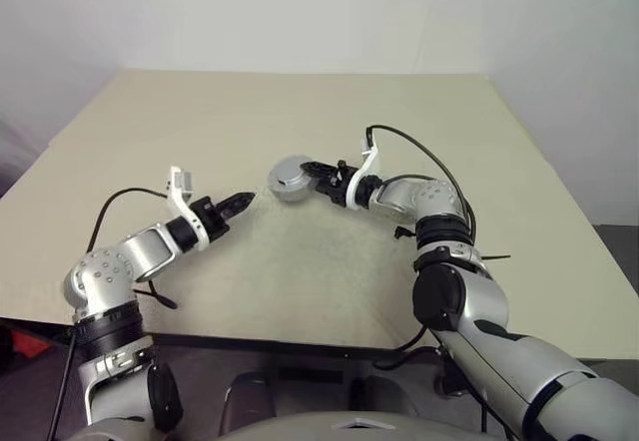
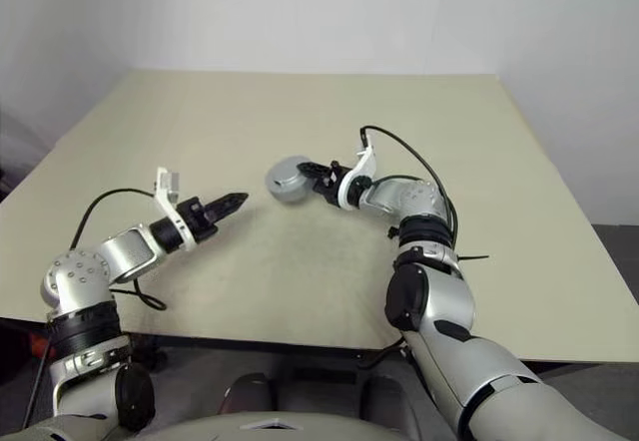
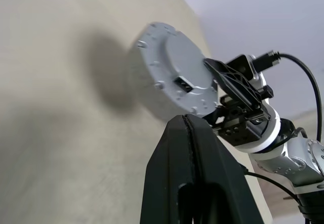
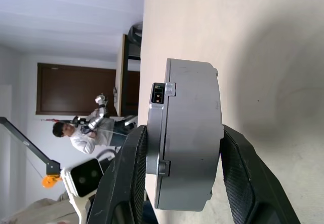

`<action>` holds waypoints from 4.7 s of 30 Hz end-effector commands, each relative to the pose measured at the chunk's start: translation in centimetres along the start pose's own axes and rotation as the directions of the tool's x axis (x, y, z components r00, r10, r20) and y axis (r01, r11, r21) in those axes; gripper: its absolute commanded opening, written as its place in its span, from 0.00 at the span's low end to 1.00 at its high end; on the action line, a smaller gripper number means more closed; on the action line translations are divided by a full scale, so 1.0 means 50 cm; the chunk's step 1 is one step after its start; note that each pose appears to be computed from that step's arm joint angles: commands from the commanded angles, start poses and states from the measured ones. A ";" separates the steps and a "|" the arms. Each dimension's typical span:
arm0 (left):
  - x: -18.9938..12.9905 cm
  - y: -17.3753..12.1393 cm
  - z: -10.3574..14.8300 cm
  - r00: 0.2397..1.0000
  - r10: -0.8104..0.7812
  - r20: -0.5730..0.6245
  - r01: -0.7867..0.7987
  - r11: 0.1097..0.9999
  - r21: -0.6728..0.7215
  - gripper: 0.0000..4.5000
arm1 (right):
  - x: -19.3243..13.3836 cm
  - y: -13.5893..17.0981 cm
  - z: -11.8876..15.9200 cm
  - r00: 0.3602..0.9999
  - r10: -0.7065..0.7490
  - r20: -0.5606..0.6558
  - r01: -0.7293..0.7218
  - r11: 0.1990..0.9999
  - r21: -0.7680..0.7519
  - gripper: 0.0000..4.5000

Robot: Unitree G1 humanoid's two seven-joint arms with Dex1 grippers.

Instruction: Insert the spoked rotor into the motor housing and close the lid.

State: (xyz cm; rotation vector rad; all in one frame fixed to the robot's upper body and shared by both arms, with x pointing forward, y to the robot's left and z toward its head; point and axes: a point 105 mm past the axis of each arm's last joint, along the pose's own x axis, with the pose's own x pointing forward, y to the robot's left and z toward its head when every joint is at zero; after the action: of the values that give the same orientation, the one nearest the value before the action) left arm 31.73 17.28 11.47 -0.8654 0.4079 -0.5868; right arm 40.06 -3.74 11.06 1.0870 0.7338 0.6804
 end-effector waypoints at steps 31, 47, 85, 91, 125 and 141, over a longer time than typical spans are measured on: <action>0.014 -0.035 0.012 0.971 -0.201 0.132 0.235 0.910 -0.341 0.69 | -0.015 0.172 0.005 0.954 0.292 -0.067 -0.291 0.956 0.027 0.45; 0.034 -0.088 -0.005 0.935 -0.343 0.093 0.351 0.853 -0.387 0.69 | -0.020 0.162 -0.025 0.955 0.269 -0.122 -0.273 0.962 -0.017 0.45; 0.081 -0.075 0.039 0.937 -0.311 0.158 0.348 0.870 -0.349 0.49 | -0.016 0.151 -0.023 0.965 0.244 -0.100 -0.251 0.966 -0.063 0.45; 0.083 -0.076 0.037 0.939 -0.306 0.160 0.343 0.874 -0.345 0.49 | -0.019 0.150 -0.027 0.962 0.249 -0.108 -0.264 0.953 -0.147 0.62; -0.120 0.139 0.112 0.780 0.267 0.567 -0.052 0.929 -0.365 0.49 | -0.004 0.071 0.007 0.997 0.069 0.029 -0.061 0.973 -0.224 0.99; -0.136 0.189 0.117 0.716 0.395 0.576 -0.140 0.889 -0.436 0.49 | -0.005 0.073 0.004 0.997 0.070 0.023 -0.063 0.973 -0.222 0.99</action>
State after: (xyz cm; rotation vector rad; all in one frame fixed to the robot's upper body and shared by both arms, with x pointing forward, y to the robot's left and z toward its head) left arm 32.21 29.02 5.67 -1.2973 0.0703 0.1366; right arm 39.49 -3.07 13.38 0.9170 0.6167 0.7573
